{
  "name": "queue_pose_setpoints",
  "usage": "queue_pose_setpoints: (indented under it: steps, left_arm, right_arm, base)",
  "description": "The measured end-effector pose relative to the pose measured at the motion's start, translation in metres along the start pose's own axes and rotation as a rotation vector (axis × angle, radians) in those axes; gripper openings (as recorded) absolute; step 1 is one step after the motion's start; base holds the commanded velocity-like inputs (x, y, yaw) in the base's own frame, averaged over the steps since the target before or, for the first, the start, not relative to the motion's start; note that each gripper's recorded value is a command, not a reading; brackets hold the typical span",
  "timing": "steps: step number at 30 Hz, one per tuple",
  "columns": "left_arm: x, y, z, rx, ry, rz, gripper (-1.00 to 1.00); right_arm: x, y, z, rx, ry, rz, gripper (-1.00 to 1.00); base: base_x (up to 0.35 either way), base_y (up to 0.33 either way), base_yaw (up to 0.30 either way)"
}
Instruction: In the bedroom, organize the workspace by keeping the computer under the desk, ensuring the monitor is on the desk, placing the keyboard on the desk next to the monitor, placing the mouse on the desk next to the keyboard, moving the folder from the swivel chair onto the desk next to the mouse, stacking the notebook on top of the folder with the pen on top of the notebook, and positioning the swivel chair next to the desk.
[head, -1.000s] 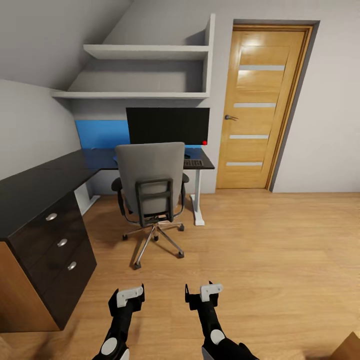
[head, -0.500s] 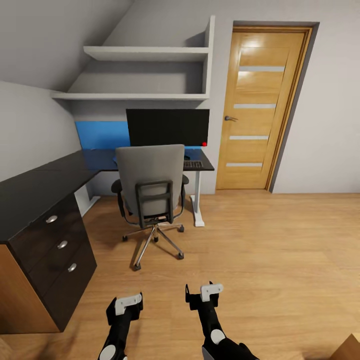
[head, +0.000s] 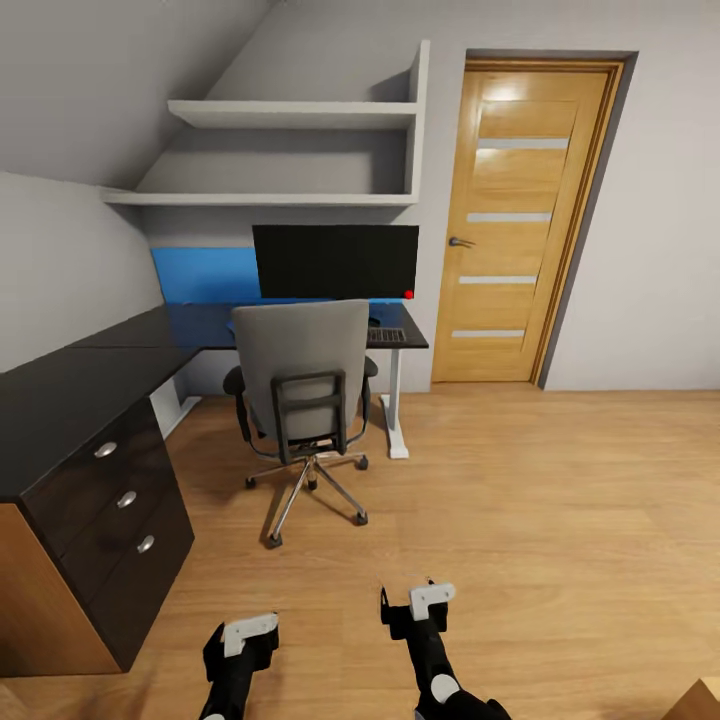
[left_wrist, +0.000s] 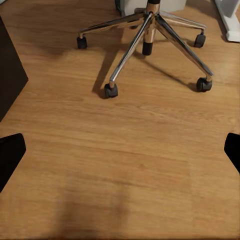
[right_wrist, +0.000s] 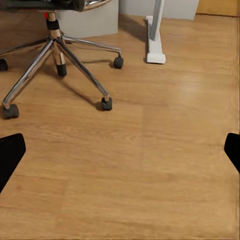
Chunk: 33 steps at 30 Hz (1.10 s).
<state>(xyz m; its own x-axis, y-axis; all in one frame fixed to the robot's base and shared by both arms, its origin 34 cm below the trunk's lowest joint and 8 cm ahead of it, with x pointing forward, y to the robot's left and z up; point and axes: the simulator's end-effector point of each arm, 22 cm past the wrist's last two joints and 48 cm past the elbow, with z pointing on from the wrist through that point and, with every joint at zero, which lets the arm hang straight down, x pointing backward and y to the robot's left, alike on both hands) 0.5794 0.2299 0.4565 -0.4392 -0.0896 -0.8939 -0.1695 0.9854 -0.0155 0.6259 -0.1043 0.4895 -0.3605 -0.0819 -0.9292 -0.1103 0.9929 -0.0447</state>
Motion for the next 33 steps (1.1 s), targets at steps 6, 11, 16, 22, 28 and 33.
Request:
queue_pose_setpoints:
  steps: [6, 11, 16, 22, 28, 33]
  left_arm:
    - [0.007, 0.007, -0.007, -0.014, 0.041, 0.013, 1.00]
    - [0.017, 0.016, -0.014, -0.036, 0.086, 0.010, 1.00]
    - [0.021, 0.025, -0.020, -0.067, 0.124, -0.036, 1.00]
    - [0.021, 0.031, -0.028, -0.093, 0.157, -0.082, 1.00]
    - [0.029, 0.037, -0.039, -0.110, 0.200, -0.079, 1.00]
    - [0.034, 0.043, -0.049, -0.124, 0.222, -0.070, 1.00]
  right_arm:
    - [0.018, -0.022, -0.011, 0.035, 0.049, -0.034, 1.00]
    - [0.028, -0.036, -0.021, 0.051, 0.082, -0.058, 1.00]
    - [0.029, -0.043, -0.029, 0.050, 0.088, -0.070, 1.00]
    - [0.024, -0.044, -0.036, 0.036, 0.096, -0.076, 1.00]
    - [0.018, -0.045, -0.042, 0.030, 0.106, -0.078, 1.00]
    - [0.015, -0.047, -0.048, 0.031, 0.118, -0.081, 1.00]
  base:
    - [0.000, 0.000, 0.000]
    - [0.000, 0.000, 0.000]
    - [0.000, 0.000, 0.000]
    - [0.000, 0.000, 0.000]
    - [0.000, 0.000, 0.000]
    - [0.000, 0.000, 0.000]
